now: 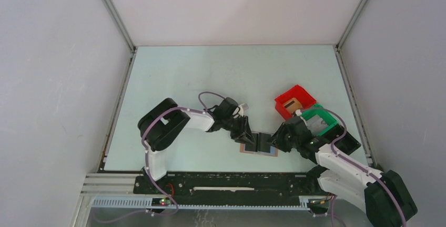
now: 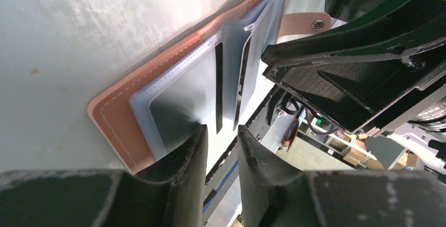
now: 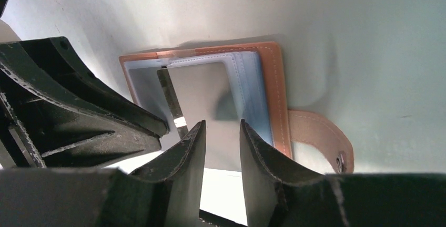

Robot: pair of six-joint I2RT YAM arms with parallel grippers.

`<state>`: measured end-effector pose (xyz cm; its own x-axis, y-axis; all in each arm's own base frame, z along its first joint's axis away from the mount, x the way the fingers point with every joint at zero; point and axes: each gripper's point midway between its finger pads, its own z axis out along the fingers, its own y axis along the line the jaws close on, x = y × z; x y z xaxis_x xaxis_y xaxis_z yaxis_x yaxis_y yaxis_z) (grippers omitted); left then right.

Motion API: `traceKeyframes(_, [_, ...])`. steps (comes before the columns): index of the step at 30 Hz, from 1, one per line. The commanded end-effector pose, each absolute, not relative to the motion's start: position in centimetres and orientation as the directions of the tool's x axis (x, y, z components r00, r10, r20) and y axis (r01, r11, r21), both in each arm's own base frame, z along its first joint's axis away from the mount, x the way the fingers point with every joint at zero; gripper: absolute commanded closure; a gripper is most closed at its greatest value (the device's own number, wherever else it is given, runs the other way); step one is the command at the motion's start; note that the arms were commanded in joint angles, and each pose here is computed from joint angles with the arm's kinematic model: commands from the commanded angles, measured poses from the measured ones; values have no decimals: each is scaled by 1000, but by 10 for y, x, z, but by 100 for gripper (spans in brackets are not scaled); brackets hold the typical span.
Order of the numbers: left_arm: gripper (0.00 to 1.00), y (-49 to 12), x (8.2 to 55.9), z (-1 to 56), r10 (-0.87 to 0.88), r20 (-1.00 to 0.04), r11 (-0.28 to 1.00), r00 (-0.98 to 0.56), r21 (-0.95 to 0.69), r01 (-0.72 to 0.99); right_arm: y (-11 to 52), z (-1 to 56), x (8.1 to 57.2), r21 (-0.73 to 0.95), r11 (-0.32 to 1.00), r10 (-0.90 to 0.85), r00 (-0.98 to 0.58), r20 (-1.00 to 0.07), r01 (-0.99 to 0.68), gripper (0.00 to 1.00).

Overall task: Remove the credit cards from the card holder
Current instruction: Remove the credit card from the card holder.

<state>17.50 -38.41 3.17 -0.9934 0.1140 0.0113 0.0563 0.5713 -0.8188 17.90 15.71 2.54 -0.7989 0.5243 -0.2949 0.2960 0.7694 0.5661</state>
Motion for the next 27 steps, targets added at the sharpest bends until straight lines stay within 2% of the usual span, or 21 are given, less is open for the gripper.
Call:
traceKeyframes(1, [67,-399,180,59,150,-69,516,-986,-846,138,159,17,178,560,777,512,-806,-296,288,61])
traceKeyframes(17, [70,-414,182,59,165,-73,511,-984,-847,149,159,13,175,558,776,512,-809,-287,293,61])
traceKeyframes(27, [67,-412,182,45,168,-59,555,-984,-819,144,159,15,176,561,775,513,-808,-289,291,61])
